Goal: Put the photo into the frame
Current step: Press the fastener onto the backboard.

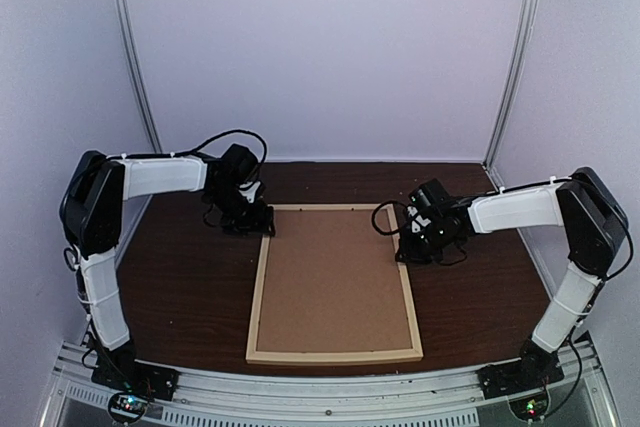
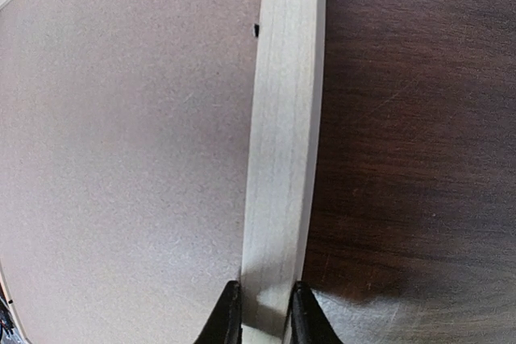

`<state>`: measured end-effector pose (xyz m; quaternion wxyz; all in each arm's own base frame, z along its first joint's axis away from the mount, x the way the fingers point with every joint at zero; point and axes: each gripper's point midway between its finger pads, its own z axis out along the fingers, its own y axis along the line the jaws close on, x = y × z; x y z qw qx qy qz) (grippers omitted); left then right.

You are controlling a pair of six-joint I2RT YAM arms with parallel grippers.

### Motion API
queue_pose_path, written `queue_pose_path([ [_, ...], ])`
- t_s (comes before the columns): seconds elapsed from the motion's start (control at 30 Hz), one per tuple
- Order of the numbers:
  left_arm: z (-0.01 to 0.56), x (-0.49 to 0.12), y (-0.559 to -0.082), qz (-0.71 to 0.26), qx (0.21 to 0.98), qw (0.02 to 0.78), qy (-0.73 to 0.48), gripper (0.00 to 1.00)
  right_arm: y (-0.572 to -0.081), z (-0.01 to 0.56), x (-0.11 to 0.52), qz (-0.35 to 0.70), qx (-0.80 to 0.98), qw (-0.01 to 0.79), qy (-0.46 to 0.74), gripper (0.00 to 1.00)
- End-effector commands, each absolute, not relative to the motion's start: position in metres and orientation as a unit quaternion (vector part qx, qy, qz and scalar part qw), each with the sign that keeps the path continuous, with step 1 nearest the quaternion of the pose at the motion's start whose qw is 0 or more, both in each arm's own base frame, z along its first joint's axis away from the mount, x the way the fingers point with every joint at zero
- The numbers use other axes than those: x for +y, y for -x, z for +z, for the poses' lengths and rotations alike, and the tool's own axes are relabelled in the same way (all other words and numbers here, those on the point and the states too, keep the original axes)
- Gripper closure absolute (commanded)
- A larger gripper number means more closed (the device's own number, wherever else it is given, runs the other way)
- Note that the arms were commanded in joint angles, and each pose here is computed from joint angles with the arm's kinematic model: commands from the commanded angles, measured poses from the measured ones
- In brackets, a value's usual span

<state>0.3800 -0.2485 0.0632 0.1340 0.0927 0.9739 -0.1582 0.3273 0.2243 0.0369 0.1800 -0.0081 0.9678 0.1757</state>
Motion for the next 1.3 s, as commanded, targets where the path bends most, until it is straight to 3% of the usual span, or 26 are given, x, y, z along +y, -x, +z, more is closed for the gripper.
queue_pose_path([
  [0.0,0.063,-0.232,-0.391,-0.114,0.981,0.132,-0.089,0.21,-0.327,0.031,0.217,0.158,0.973,0.170,0.012,0.86],
  [0.23,0.060,-0.221,-0.402,-0.080,0.985,0.125,-0.085,0.20,-0.327,0.028,0.221,0.164,0.973,0.161,0.013,0.87],
  [0.6,0.050,-0.216,-0.406,-0.058,0.988,0.105,-0.093,0.08,-0.331,0.030,0.224,0.166,0.973,0.161,0.020,0.87],
  [1.27,0.027,-0.213,-0.406,-0.043,0.991,0.085,-0.089,0.06,-0.329,0.029,0.222,0.168,0.972,0.165,0.018,0.88],
])
